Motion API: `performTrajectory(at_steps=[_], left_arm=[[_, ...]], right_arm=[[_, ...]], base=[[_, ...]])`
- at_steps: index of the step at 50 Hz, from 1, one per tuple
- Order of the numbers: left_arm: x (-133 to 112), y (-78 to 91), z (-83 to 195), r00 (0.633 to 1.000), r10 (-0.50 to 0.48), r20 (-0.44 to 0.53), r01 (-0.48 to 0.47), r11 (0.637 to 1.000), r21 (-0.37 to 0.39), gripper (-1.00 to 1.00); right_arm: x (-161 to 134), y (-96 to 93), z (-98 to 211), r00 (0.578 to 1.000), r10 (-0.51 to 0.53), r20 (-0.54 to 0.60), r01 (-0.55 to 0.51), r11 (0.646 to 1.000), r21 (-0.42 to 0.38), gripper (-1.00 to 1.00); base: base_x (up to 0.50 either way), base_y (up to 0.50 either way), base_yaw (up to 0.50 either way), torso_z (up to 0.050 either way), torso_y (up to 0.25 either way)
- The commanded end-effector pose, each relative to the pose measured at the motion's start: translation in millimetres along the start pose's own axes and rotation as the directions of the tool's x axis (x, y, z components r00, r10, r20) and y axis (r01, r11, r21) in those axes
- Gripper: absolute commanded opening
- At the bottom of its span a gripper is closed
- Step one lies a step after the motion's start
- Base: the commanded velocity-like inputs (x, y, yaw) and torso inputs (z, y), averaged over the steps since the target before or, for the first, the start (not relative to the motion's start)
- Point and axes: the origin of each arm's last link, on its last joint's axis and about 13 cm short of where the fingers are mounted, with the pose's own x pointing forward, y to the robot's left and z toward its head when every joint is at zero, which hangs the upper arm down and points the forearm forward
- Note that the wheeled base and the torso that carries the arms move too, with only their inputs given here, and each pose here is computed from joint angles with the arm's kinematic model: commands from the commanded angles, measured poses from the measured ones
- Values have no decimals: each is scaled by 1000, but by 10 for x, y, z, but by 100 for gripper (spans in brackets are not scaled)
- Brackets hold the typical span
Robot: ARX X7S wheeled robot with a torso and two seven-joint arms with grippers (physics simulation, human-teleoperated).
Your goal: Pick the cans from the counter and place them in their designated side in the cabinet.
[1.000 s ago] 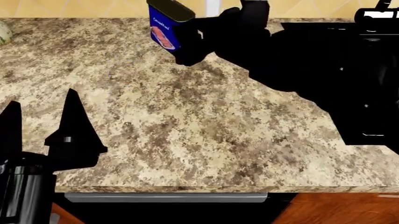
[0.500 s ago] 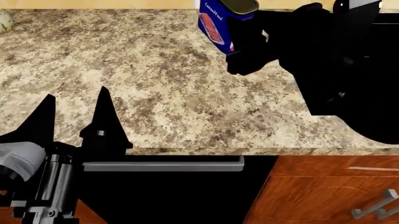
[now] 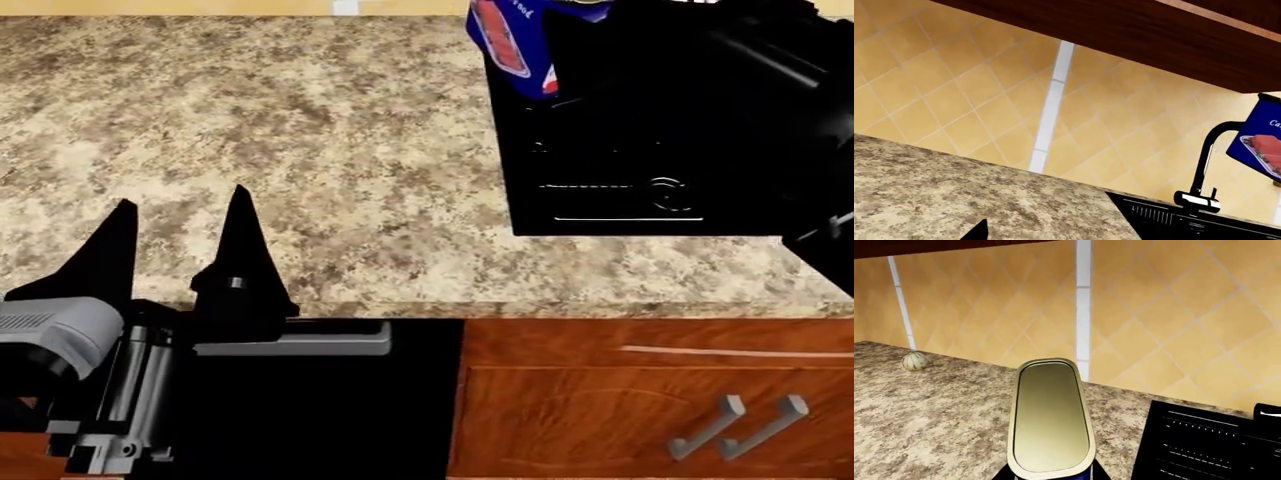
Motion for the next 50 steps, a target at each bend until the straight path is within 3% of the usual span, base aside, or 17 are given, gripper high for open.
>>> performTrajectory(at_steps=[1, 16, 26, 39, 50], left_arm=[[6, -12, 6, 1000, -3, 3, 3, 1000, 0, 100], [1, 7, 14, 1000, -3, 7, 3, 1000, -3, 100], [-23, 10, 22, 1000, 1, 8, -1, 1000, 5, 100], [-47, -7, 5, 1000, -11, 4, 11, 1000, -25, 100], [-27, -20, 3, 999, -31, 15, 31, 998, -56, 100]], right_arm=[[-104, -18, 125, 998, -14, 58, 16, 999, -31, -100], [-163, 16, 189, 997, -6, 72, 9, 999, -32, -100], [-88, 64, 225, 995, 17, 96, -15, 1000, -20, -100], [54, 68, 1066, 984, 96, 147, -96, 995, -12, -100], [248, 13, 1611, 970, 60, 235, -55, 998, -27, -100]], base=[[-35, -500, 0, 0, 0], [-27, -500, 0, 0, 0], [0, 0, 0, 28, 0], [0, 0, 0, 50, 0], [0, 0, 0, 26, 0]])
